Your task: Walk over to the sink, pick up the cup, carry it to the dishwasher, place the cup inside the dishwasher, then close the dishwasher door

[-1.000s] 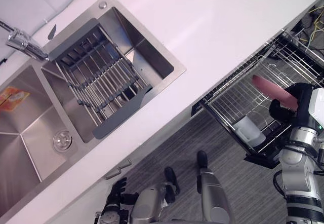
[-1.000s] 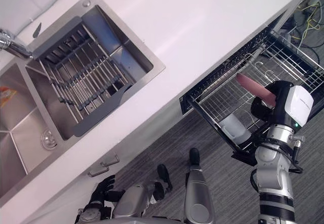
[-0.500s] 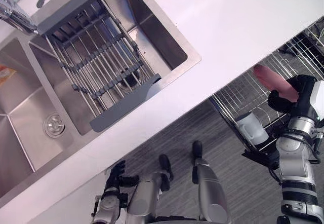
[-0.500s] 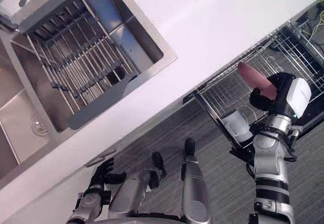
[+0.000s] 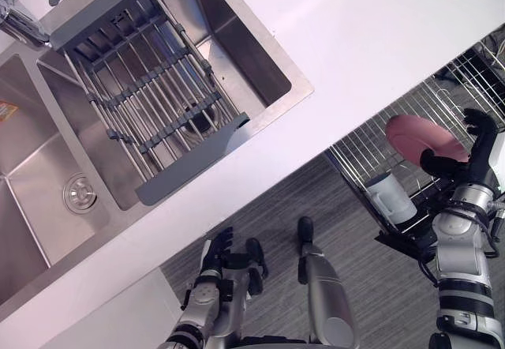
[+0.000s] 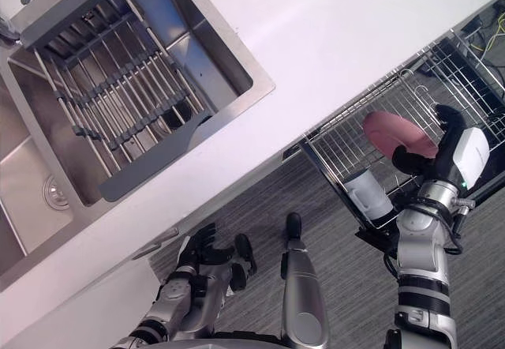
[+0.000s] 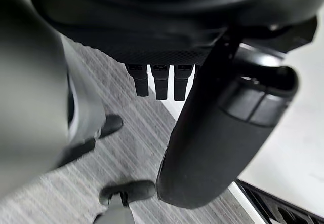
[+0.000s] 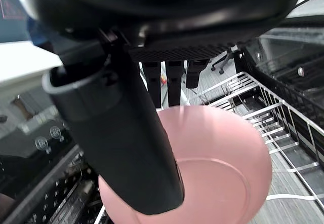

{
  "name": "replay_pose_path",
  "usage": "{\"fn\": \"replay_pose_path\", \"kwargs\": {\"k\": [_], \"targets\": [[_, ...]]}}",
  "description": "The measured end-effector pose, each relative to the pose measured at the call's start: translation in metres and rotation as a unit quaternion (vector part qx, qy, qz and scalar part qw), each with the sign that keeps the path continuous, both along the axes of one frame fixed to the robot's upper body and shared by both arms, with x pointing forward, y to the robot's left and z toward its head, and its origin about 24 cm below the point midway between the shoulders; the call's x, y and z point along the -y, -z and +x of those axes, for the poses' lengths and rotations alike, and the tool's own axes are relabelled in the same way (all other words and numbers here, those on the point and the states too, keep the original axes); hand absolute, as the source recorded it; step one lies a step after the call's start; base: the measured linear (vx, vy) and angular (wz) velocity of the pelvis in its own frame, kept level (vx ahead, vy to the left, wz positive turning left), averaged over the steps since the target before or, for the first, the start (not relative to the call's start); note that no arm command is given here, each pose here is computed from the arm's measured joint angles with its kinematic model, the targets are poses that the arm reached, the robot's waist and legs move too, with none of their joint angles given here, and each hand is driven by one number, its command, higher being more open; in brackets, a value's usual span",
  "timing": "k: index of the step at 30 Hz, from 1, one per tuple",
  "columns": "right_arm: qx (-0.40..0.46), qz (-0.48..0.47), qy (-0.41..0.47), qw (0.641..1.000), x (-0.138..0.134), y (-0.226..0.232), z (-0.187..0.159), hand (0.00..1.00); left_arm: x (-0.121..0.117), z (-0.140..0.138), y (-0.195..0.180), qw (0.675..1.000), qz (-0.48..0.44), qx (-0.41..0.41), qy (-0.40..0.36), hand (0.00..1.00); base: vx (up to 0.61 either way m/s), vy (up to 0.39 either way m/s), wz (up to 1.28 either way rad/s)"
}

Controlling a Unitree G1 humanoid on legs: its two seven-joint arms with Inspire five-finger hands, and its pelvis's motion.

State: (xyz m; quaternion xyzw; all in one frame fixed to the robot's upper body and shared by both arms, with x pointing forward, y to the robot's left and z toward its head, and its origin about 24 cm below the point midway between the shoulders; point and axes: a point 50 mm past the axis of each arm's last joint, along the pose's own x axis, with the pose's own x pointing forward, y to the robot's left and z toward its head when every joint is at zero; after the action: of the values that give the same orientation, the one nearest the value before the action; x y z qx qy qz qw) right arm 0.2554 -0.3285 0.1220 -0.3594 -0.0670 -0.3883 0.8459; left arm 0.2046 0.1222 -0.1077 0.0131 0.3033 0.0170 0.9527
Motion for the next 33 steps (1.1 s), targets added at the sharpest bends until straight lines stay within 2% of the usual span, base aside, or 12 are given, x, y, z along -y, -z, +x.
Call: {"fn": "replay_pose_path", "kwargs": {"k": [8,20,27,33], "targets": [[0.030,0.010,-0.003,1.000,-0.013,0.000,-0.018,0.90,0.002,0.002,-0.001,1.000,-0.001,0.002,0.002,0.90,0.00,0.000,0.01],[0.026,0.050,0.027,0.998,-0.027,0.028,-0.070,0.90,-0.007,0.000,0.001,1.000,0.007,-0.009,-0.003,0.90,0.00,-0.006,0.04],[0.020,0.169,0.025,0.985,-0.036,0.063,-0.106,0.90,-0.022,-0.006,0.007,0.999,0.014,-0.031,-0.022,0.90,0.01,-0.012,0.00],[0.013,0.298,0.065,0.952,-0.033,0.105,-0.132,0.90,-0.028,-0.018,0.013,0.998,0.015,-0.051,-0.032,0.90,0.03,-0.009,0.03]]}}
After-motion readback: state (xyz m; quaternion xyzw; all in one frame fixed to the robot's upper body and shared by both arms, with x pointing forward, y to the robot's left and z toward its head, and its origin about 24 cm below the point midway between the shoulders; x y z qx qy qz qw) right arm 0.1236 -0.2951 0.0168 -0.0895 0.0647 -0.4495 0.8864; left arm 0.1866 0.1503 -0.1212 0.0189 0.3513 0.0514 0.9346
